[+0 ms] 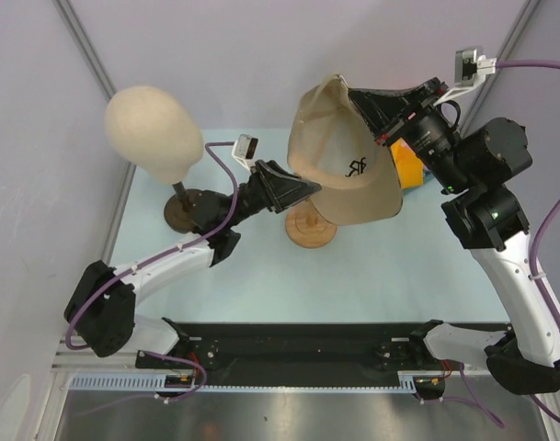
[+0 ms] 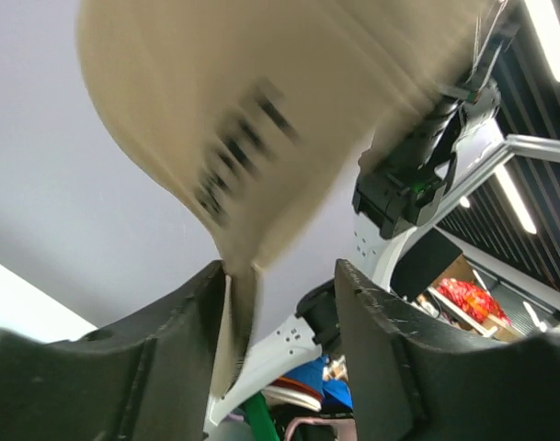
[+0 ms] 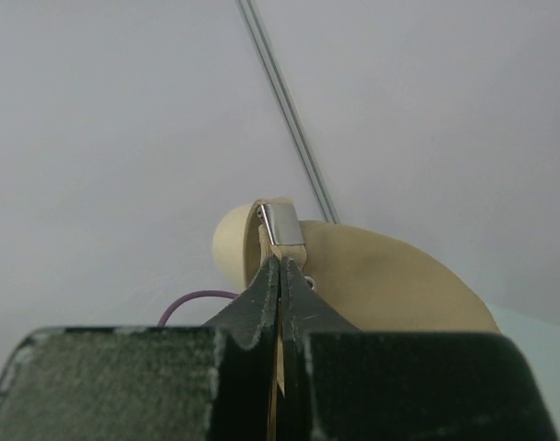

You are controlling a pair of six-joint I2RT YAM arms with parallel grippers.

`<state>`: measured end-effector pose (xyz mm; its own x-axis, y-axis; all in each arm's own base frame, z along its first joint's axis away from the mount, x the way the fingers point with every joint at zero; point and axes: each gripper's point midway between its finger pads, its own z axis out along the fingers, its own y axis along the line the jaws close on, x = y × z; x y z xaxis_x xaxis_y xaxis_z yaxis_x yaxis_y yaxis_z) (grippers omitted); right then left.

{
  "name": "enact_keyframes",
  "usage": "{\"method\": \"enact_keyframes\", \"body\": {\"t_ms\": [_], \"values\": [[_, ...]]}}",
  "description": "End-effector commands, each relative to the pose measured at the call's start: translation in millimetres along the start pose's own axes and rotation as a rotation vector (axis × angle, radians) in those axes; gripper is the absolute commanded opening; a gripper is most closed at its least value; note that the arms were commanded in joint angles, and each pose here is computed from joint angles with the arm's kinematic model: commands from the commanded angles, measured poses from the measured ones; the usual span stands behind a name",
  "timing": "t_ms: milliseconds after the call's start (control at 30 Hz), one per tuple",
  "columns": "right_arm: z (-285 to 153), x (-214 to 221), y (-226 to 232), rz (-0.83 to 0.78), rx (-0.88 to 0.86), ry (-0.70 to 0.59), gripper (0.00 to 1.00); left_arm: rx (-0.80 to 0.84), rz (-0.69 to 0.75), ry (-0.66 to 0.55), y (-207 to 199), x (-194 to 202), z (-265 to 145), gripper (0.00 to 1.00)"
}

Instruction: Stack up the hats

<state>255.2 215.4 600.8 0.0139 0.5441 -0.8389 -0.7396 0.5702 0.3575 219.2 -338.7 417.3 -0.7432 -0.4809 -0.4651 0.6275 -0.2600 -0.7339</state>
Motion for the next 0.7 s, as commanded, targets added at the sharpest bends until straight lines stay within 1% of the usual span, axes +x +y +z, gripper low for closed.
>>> {"method": "enact_keyframes", "body": {"t_ms": [0,100,133,167,200,233,267,300,333,367,400,433,467,500,533,567,600,633,667], "values": [[-0.7,-14.0,11.2,0.02,-0.047,-0.048,0.0,0.071,0.042,0.035,-19.6,4.8,12.4,0.53],[-1.6,-15.9,6.7,0.016,-0.025,-0.058,0.0,0.056,0.037,0.061,-15.4,11.6,11.3,0.4],[-1.5,-15.2,4.8,0.015,-0.018,-0.057,0.0,0.045,0.047,0.067,-12.8,12.9,10.6,0.3],[-2.0,-14.9,1.9,0.014,-0.006,-0.056,0.0,0.005,0.042,0.081,-7.1,15.5,9.1,0.24],[-2.0,-13.7,-1.4,0.014,0.008,-0.056,0.0,-0.018,0.053,0.095,-4.9,16.8,8.7,0.13],[-2.6,-12.8,-5.6,0.012,0.021,-0.056,0.0,-0.048,0.111,0.105,1.4,17.3,8.3,0.08],[-3.1,-11.3,-7.6,0.01,0.029,-0.055,0.0,-0.133,0.107,0.131,11.0,20.7,3.1,0.03],[-2.9,-5.2,-15.1,0.01,0.053,-0.048,0.0,-0.184,0.142,0.117,13.3,13.5,5.1,0.0],[-3.4,-2.9,-19.1,0.003,0.067,-0.046,0.0,-0.241,0.247,0.114,20.4,6.8,2.3,0.0],[-5.0,-1.6,-20.8,0.0,0.075,-0.047,0.0,-0.366,0.246,0.151,35.7,11.2,-10.8,0.0],[-4.9,8.1,-30.6,-0.005,0.105,-0.033,0.0,-0.432,0.356,0.106,35.9,-9.0,-10.5,0.0],[-5.4,10.8,-34.5,-0.02,0.115,-0.03,0.0,-0.491,0.392,0.102,38.8,-15.1,-15.9,0.0],[-6.7,13.5,-37.9,-0.028,0.127,-0.029,0.0,-0.595,0.395,0.131,51.0,-13.8,-30.8,0.0],[-7.0,17.9,-41.7,-0.033,0.136,-0.021,0.0,-0.625,0.47,0.111,40.9,-27.9,-33.2,0.0],[-7.2,28.6,-48.5,-0.041,0.15,0.0,0.03,-0.692,0.51,0.078,42.7,-40.2,-40.2,0.0],[-7.2,33.7,-51.1,-0.043,0.156,0.011,0.08,-0.777,0.522,0.098,49.4,-41.8,-54.2,0.0],[-7.1,39.4,-54.0,-0.043,0.159,0.025,0.19,-0.797,0.594,0.085,36.4,-56.4,-53.6,0.0],[-7.9,50.3,-59.1,-0.04,0.167,0.048,0.25,-0.88,0.64,0.047,37.0,-72.9,-61.6,0.0],[-9.2,54.4,-59.5,-0.034,0.165,0.057,0.34,-0.928,0.671,0.051,24.2,-83.3,-66.0,0.0]]}}
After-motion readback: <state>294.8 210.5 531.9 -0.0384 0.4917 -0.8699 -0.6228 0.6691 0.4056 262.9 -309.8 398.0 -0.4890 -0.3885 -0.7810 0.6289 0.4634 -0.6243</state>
